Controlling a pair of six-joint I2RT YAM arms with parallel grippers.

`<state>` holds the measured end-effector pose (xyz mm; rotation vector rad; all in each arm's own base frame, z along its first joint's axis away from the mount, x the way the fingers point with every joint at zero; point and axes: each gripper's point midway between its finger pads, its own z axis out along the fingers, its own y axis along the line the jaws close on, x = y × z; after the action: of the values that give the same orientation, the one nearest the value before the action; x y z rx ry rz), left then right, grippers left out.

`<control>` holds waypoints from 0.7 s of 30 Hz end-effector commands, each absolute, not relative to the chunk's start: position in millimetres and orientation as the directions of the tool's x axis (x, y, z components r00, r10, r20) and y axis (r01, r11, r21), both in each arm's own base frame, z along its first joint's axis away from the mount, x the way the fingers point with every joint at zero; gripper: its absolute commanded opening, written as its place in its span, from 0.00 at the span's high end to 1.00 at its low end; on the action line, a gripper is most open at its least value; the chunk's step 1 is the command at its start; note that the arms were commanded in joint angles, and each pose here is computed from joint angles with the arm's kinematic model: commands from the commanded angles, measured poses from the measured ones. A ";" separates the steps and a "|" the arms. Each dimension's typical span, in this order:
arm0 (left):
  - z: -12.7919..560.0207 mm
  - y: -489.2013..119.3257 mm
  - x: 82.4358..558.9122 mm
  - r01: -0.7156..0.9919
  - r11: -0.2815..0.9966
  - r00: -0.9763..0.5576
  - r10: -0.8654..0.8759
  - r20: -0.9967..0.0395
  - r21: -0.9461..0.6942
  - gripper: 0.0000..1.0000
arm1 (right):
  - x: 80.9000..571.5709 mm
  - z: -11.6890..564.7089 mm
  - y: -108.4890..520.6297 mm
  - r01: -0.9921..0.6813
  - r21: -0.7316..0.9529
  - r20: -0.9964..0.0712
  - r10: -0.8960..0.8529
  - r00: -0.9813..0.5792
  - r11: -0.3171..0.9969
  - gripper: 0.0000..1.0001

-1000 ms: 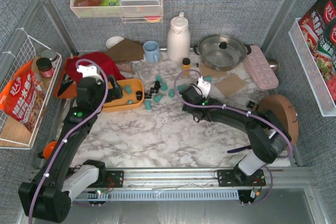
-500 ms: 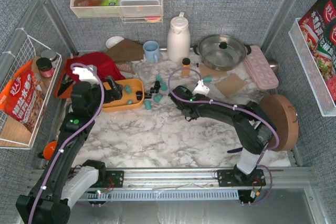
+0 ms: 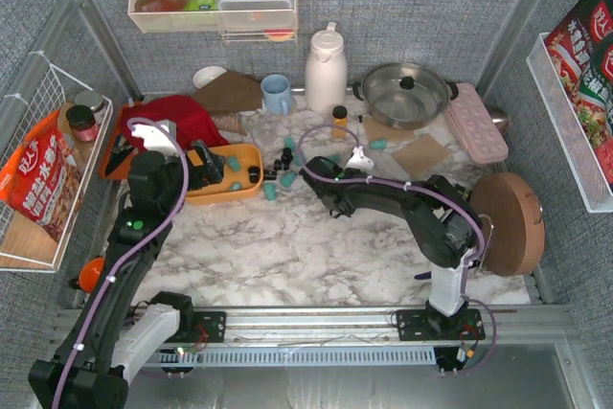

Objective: Mix the coffee capsules in the storage basket

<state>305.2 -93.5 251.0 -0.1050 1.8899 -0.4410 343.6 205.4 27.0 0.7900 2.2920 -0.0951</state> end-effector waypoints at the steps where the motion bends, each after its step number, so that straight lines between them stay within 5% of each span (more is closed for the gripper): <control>1: 258.7 -96.0 306.5 0.162 0.920 -0.336 -0.289 -0.896 -0.358 0.01 | 347.7 28.0 202.3 0.574 0.119 -0.663 0.495 -0.562 0.810 0.40; 21: 259.4 -97.9 305.4 0.173 0.916 -0.333 -0.292 -0.896 -0.363 0.01 | 345.0 19.2 194.3 0.576 0.061 -0.658 0.467 -0.591 0.815 0.54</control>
<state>303.4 -94.7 250.7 -0.0987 1.8883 -0.4496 347.0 200.1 20.4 0.7802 2.3015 -0.1725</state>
